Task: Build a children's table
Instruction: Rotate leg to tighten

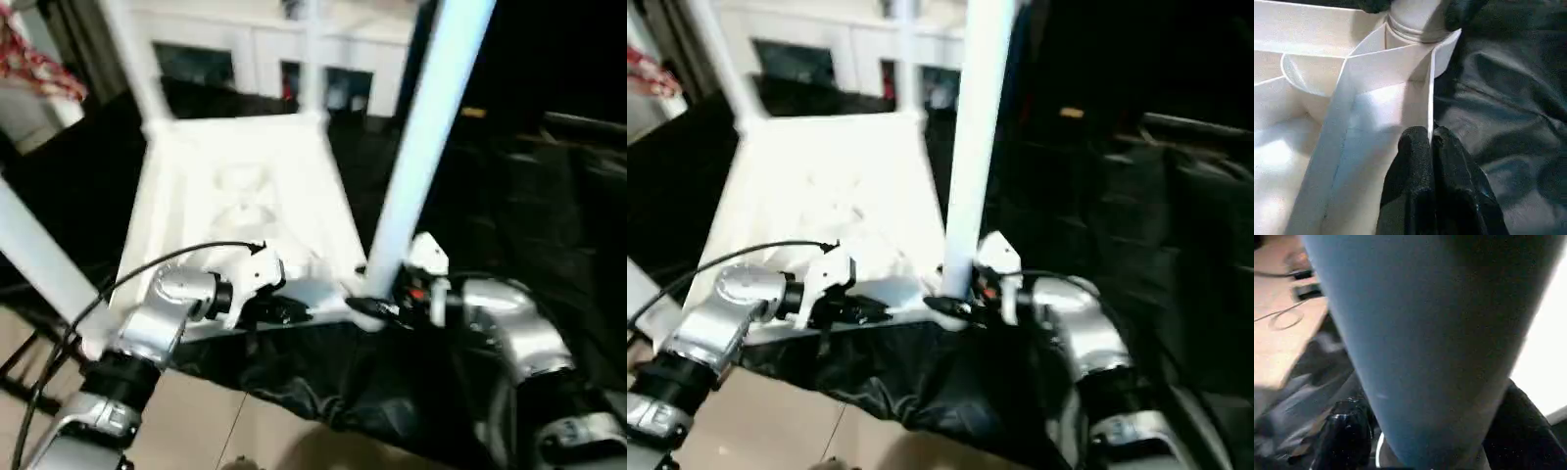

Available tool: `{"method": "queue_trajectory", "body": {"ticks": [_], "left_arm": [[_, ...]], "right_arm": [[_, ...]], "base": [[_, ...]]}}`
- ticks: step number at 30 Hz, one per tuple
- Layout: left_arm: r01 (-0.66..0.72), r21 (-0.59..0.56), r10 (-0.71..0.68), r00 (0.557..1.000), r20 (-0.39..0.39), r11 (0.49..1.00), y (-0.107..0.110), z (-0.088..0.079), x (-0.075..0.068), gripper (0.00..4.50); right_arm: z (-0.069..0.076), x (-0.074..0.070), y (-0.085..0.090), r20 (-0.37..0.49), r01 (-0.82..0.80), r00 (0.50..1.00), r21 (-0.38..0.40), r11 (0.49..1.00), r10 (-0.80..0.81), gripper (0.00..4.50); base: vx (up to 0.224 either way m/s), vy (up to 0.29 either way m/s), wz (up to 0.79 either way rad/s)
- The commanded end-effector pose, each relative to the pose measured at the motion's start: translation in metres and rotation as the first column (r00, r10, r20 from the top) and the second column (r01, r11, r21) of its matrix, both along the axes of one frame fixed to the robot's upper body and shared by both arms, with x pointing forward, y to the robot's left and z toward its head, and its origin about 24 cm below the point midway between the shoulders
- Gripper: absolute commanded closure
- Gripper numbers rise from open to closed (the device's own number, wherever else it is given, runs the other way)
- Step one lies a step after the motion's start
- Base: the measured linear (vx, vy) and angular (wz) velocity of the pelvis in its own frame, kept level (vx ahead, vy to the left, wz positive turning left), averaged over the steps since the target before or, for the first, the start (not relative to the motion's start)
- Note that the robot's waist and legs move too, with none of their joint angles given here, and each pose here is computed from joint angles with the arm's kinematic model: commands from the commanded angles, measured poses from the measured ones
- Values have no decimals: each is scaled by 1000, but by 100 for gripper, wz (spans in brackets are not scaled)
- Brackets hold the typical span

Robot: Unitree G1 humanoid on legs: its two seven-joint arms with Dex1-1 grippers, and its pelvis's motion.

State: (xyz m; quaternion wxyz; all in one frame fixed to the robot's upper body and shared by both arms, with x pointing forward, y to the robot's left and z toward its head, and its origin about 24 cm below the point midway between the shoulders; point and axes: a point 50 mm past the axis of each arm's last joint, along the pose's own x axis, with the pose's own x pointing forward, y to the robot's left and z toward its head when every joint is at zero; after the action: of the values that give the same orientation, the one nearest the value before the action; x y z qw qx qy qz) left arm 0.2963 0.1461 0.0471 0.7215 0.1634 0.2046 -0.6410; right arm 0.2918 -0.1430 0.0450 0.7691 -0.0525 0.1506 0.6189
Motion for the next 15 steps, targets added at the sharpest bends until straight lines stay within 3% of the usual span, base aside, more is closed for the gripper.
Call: {"method": "queue_trajectory", "body": {"ticks": [1,3,10,15], "left_arm": [[-21,23,20,1000,11,1000,1,3,6,450],[-15,24,14,1000,9,1000,2,3,6,450],[-18,9,18,1000,12,1000,0,5,8,450],[-126,-28,127,991,45,992,-2,4,12,450]], "right_arm": [[-20,-20,13,-127,-167,979,-28,986,162,200],[-20,-21,12,-134,-182,975,-32,983,176,226],[-22,-24,18,-136,-165,977,8,986,165,243],[-32,-22,28,-125,-47,991,7,999,48,245]], "base": [[0,0,0],[0,0,0],[0,0,0],[0,0,0]]}}
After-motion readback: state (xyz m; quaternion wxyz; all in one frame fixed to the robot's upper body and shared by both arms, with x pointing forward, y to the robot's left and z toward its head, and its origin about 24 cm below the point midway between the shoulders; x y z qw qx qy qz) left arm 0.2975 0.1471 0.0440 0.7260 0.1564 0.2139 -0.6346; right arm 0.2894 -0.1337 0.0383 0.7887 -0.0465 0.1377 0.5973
